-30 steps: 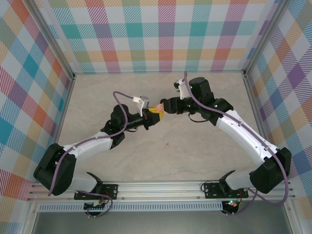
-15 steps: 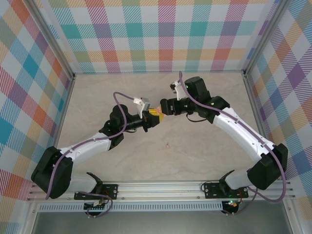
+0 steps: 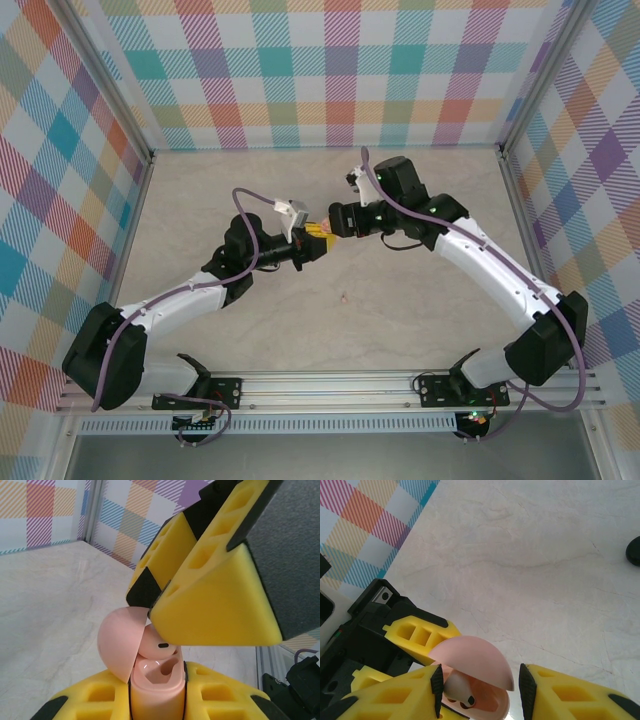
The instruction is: Insert the wireless bluetooth earbuds into the charging case
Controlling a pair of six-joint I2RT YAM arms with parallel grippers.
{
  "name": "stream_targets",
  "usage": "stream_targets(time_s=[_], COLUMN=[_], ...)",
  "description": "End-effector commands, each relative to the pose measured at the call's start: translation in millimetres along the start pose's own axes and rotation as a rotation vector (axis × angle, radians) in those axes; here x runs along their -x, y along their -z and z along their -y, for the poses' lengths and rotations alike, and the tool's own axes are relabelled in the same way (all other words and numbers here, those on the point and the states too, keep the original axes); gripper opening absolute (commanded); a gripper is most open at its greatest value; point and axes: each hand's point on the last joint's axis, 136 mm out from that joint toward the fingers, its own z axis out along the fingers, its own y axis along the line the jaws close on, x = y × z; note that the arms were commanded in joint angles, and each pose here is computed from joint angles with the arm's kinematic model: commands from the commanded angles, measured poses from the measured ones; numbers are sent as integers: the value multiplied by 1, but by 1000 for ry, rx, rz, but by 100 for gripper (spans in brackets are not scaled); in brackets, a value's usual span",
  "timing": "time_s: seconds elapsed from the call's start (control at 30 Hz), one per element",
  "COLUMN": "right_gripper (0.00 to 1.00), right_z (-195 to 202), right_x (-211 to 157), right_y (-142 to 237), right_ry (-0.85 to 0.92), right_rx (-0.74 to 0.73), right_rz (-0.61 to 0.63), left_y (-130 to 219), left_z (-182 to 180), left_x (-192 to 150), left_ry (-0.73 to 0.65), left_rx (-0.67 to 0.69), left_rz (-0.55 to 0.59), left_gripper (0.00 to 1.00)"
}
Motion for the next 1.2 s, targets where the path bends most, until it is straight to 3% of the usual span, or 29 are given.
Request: stream_targets(time_s=[0.0,0.4,0.97,1.17], right_gripper=[47,45,40,40], right_z=[7,18,11,16], right_x=[0,-1,-1,-4], right_y=[0,-2,3,-2], right_ry=[17,-1,17,5], right_rx=[-63,-178,-179,-203], right_rz=[-20,-46,-60,-90], left_y=[3,7,10,11], left_z=[20,11,4,12], left_x=[28,31,29,30], left_ry=[-74,-90,-84,-102], left_rx=[-49,25,72,31], left_rz=[54,54,52,63], left_gripper=[8,8,8,7])
